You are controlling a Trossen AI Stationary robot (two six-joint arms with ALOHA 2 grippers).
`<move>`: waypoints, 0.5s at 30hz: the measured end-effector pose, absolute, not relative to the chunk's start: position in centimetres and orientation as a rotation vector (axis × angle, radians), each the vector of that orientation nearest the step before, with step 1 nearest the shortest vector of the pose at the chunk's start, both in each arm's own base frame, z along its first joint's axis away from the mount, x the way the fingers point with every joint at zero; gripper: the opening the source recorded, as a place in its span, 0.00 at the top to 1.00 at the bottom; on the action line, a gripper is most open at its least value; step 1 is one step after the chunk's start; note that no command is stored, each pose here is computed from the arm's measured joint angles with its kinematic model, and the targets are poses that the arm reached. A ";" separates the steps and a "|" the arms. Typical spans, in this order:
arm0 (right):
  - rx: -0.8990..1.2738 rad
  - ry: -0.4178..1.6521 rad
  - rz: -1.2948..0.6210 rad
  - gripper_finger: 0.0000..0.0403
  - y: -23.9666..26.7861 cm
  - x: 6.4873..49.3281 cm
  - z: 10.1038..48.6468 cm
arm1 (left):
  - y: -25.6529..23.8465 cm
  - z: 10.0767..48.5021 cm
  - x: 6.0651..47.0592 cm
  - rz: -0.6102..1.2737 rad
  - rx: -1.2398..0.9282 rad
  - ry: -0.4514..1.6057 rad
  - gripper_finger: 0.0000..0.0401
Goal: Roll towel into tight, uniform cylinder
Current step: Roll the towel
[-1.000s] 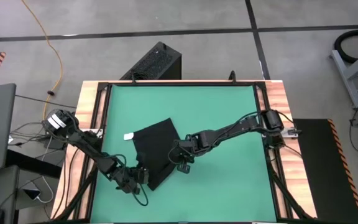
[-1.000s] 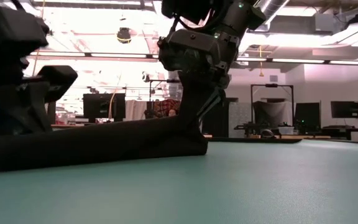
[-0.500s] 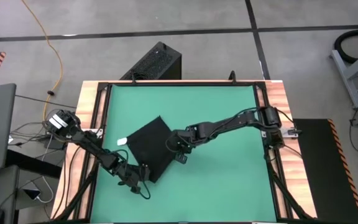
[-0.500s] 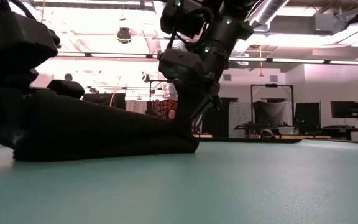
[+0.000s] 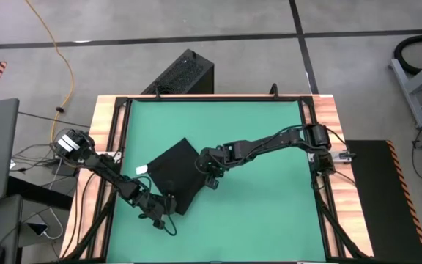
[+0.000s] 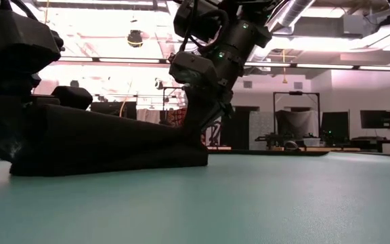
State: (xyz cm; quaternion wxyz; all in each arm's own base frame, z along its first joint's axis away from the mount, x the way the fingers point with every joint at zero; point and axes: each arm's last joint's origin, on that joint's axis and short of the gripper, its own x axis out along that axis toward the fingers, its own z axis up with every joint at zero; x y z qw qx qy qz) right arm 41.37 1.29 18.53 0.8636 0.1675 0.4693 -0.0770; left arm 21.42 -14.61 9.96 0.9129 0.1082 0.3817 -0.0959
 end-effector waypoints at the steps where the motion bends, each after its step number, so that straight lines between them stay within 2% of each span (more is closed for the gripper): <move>1: 0.357 0.993 -0.164 0.97 1.3 41.3 18.5 | -14.6 10.0 21.4 -0.200 0.223 0.787 1.00; 10: 0.345 1.086 -0.141 0.97 3.0 40.8 17.5 | -15.2 11.6 20.3 -0.260 0.228 0.770 1.00; 15: 0.371 1.093 -0.095 0.97 3.4 41.0 16.9 | -15.4 13.2 19.1 -0.281 0.242 0.847 1.00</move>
